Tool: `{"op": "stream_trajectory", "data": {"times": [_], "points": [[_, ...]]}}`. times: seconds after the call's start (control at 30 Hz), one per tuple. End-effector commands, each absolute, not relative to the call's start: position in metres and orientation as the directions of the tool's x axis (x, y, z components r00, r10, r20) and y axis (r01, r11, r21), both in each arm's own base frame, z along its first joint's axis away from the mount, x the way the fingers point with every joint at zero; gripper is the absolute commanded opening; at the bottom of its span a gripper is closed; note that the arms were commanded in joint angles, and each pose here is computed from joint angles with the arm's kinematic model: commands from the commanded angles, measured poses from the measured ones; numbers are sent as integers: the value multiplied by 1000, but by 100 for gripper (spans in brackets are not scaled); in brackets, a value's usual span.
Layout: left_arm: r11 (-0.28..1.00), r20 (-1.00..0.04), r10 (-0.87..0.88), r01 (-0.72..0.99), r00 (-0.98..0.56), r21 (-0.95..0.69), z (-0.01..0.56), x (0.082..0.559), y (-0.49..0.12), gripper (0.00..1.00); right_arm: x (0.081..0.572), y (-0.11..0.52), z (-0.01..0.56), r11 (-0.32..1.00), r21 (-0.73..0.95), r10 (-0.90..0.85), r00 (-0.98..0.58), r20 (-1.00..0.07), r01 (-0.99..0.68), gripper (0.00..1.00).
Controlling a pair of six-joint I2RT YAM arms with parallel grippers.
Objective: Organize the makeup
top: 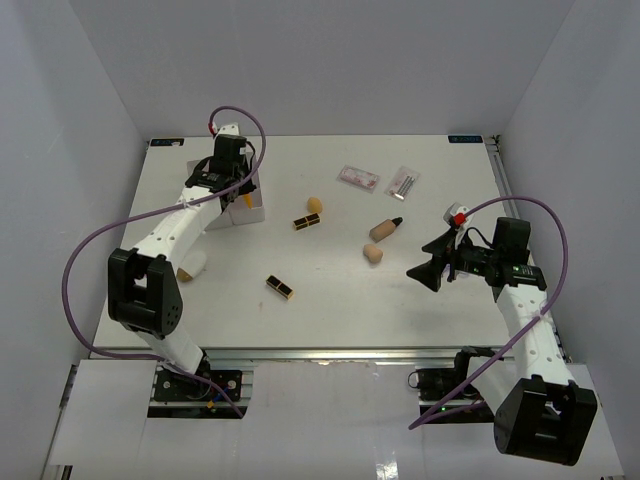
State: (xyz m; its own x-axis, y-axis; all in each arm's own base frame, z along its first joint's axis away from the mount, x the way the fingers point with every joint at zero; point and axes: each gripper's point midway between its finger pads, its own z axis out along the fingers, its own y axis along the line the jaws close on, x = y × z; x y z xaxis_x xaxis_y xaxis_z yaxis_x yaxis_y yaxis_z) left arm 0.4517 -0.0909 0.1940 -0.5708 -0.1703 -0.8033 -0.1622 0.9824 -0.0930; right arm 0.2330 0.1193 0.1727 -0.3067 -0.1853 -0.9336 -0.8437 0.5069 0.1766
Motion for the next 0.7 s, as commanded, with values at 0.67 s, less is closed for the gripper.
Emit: {"op": "stream_trajectory", "data": {"times": [0.67], "points": [[989,-840,-126,-135,-528,-64,188,489,-88,6,236,116,178,501,157,-166,-273,-947,-851,96]]}}
